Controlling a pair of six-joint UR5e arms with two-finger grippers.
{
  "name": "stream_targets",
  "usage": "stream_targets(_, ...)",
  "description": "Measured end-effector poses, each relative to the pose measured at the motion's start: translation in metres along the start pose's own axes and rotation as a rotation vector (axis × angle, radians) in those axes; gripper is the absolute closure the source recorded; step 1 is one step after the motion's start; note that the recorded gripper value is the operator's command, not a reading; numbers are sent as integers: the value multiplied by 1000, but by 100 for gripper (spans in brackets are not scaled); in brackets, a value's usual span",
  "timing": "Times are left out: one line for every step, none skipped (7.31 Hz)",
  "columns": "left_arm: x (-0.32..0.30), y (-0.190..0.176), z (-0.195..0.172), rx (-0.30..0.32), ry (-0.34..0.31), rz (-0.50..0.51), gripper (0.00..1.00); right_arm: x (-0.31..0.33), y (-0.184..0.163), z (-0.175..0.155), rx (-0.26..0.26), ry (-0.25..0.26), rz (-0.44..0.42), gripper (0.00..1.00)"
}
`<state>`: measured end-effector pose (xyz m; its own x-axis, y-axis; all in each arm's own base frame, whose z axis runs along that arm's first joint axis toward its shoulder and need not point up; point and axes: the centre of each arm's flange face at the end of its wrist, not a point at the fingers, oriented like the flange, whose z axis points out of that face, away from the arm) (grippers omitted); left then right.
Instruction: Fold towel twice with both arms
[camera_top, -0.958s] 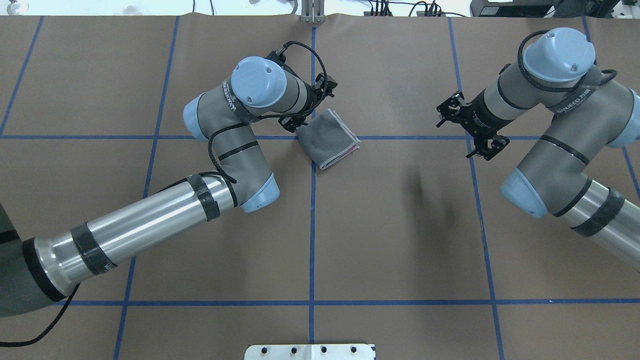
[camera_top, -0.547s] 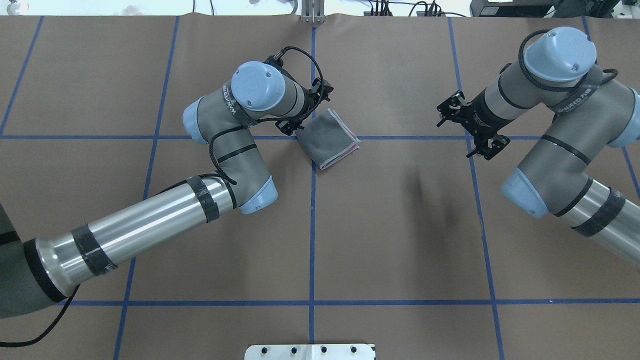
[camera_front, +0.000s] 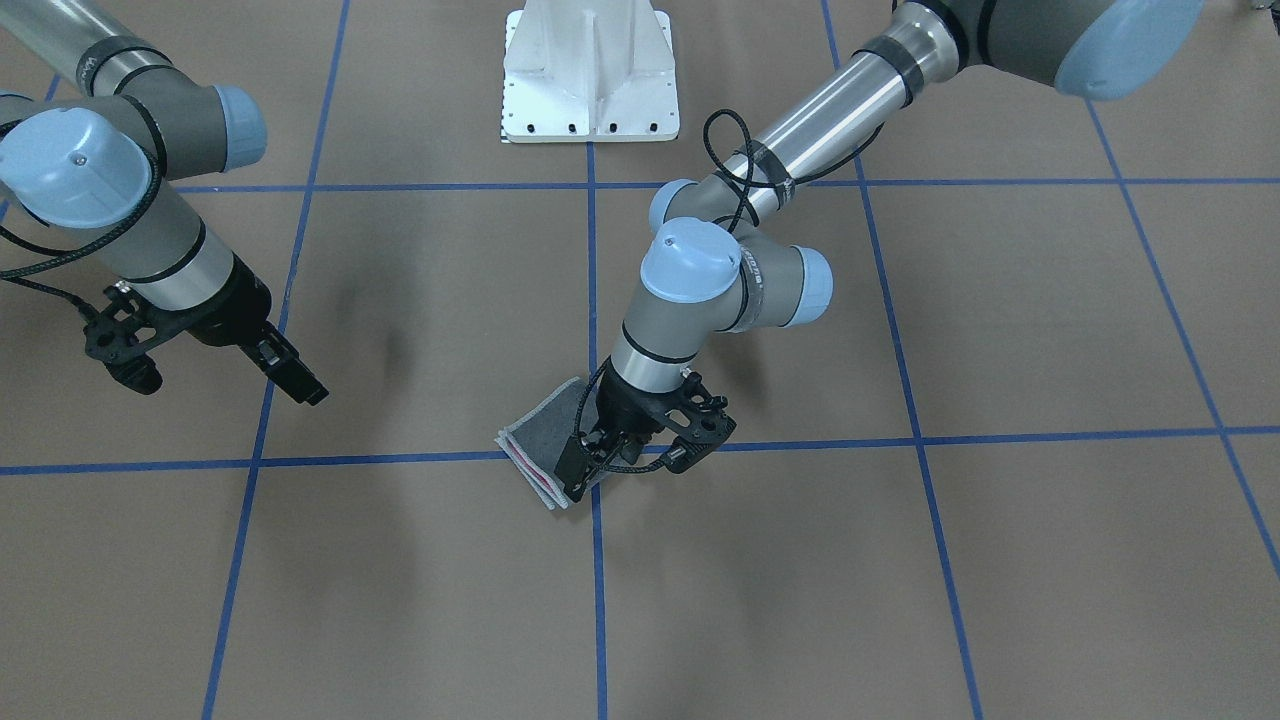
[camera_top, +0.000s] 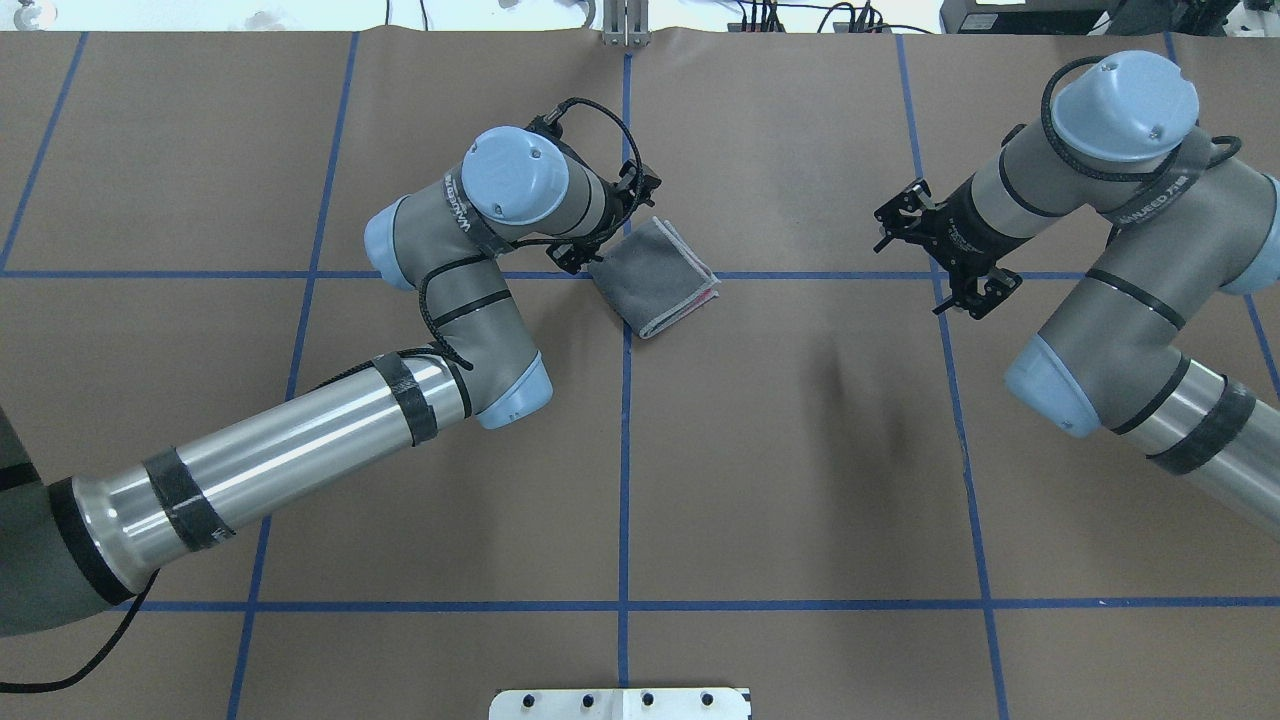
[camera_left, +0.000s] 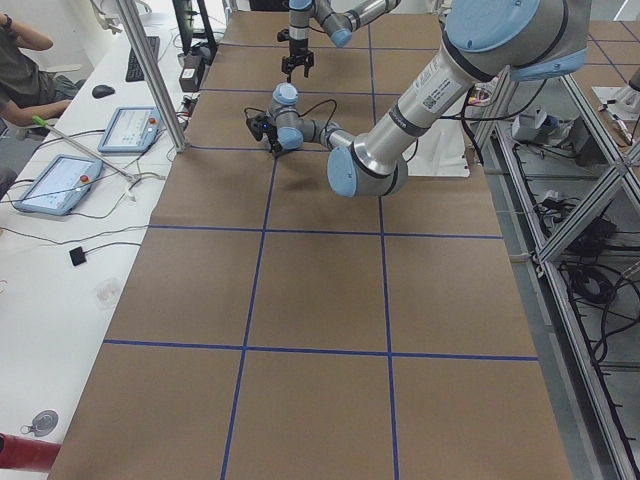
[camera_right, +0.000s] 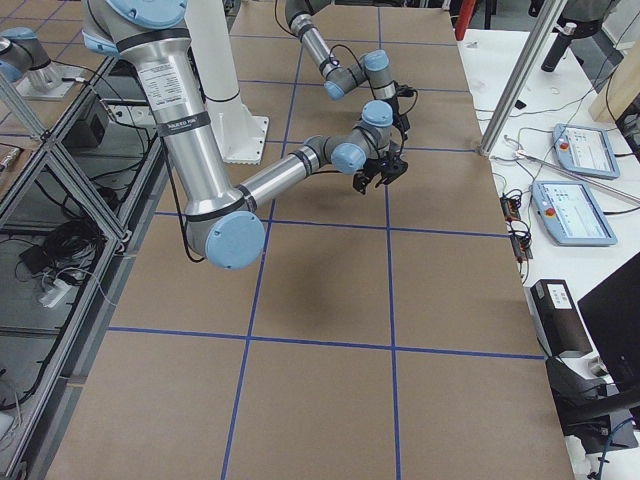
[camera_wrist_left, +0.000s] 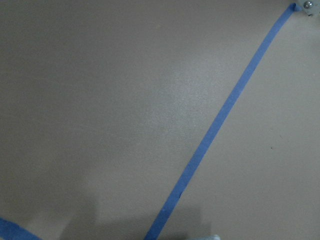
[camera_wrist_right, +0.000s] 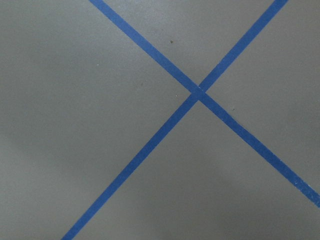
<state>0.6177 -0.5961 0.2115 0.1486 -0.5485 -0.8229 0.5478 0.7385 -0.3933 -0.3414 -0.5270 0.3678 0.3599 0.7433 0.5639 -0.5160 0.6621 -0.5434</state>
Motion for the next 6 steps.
stream_targets(-1,-1,1,1,-3,-1,0,0,0,0,0,0,0,1)
stream_targets(-2,-1,2,2,-5,-1,0,0,0,0,0,0,0,1)
stream_targets(-3,-1,3,2,-7,-1,0,0,0,0,0,1,0,1)
stream_targets(-3,-1,4,3,-9,-1,0,0,0,0,0,1,0,1)
stream_targets(-2,-1,3,2,-7,-1,0,0,0,1,0,2,0,1)
stream_targets(2,-2,-2,0,4,-1,0,0,0,0,0,1,0,1)
